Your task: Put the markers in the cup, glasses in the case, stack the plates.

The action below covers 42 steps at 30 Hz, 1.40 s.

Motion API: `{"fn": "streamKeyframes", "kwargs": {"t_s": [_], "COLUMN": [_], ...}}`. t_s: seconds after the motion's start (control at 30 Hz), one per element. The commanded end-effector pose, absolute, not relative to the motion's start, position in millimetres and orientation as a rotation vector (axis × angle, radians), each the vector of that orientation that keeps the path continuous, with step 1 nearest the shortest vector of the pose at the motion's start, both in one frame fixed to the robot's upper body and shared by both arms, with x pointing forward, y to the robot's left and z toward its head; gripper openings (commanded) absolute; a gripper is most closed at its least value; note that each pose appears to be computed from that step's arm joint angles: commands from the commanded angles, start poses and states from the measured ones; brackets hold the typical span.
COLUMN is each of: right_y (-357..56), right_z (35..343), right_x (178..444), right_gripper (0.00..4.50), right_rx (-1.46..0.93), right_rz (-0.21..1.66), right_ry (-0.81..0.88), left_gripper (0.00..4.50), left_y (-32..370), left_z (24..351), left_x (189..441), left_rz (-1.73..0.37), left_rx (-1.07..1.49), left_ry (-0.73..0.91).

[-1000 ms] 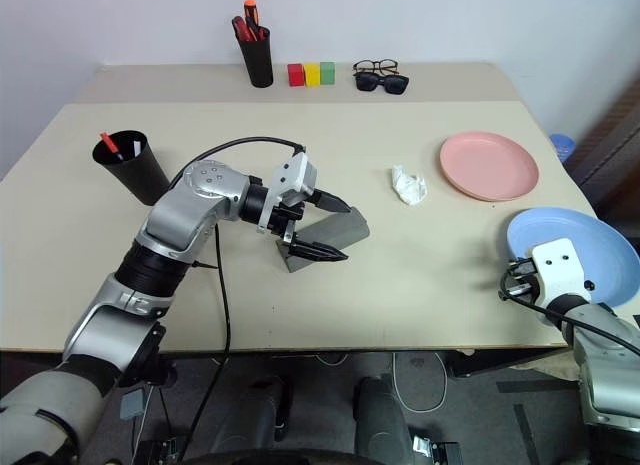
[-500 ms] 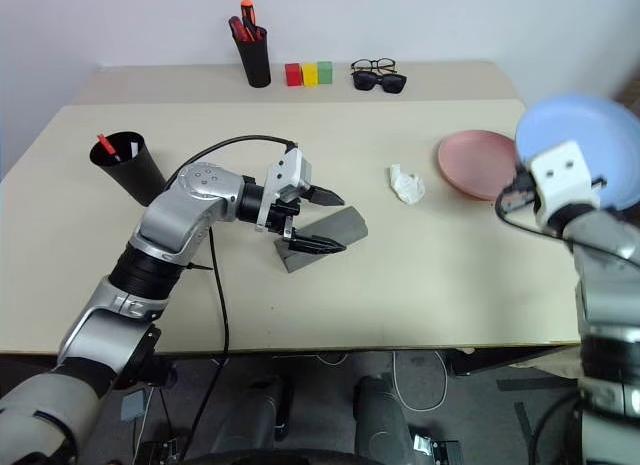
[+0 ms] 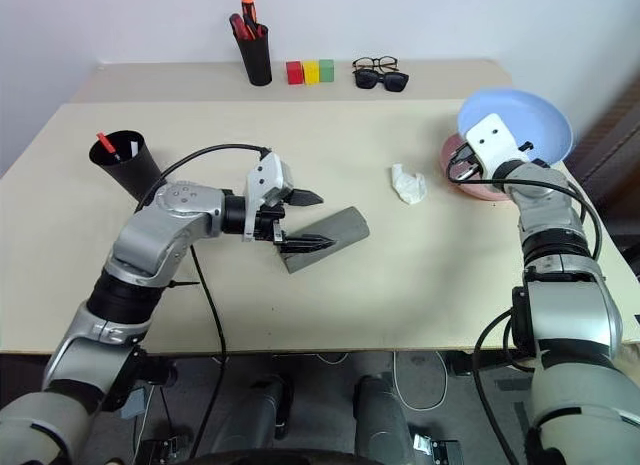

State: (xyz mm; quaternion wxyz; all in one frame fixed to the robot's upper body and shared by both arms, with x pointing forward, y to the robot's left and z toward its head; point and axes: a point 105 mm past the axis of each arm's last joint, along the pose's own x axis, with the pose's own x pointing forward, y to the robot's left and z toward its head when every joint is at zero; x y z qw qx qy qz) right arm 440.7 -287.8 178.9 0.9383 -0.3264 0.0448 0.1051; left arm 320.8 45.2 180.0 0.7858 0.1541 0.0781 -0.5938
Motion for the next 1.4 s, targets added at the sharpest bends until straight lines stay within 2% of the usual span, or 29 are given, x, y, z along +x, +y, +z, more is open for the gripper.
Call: {"fn": "streamKeyframes", "kwargs": {"t_s": [0.03, 0.1, 0.3, 0.33, 0.47, 0.63, 0.93, 1.2, 1.3, 1.4], "right_y": [-285, -286, -284, -277, -249, -217, -199, -194, -195, -196], "right_z": [194, 188, 198, 200, 198, 167, 132, 111, 108, 112], "right_x": [444, 443, 445, 445, 446, 441, 446, 448, 449, 450], "right_gripper": [0.35, 1.04, 4.13, 4.44, 4.44, 4.44, 4.44, 4.44, 3.54, 2.01], "right_rx": [-0.678, -0.671, -0.643, -0.584, -0.412, -0.293, -0.244, -0.223, -0.211, -0.207], "right_rz": [0.212, 0.218, 0.190, 0.219, 0.350, 0.488, 0.453, 0.401, 0.385, 0.382], "right_ry": [0.048, 0.066, 0.007, -0.018, -0.066, -0.041, 0.054, 0.140, 0.151, 0.140], "left_gripper": [4.50, 4.50, 4.50, 4.50, 4.50, 4.50, 4.50, 4.50, 4.50, 4.50], "left_y": [49, 51, 54, 56, 62, 76, 85, 84, 84, 85], "left_z": [194, 194, 192, 192, 190, 186, 197, 207, 207, 205], "left_x": [318, 318, 317, 317, 317, 315, 299, 296, 296, 298], "left_rz": [-1.254, -1.244, -1.240, -1.238, -1.230, -1.201, -1.198, -1.174, -1.160, -1.146], "left_rx": [0.334, 0.331, 0.329, 0.328, 0.320, 0.314, 0.239, 0.211, 0.212, 0.213], "left_ry": [0.117, 0.121, 0.133, 0.137, 0.151, 0.160, 0.090, 0.038, 0.036, 0.041]}}
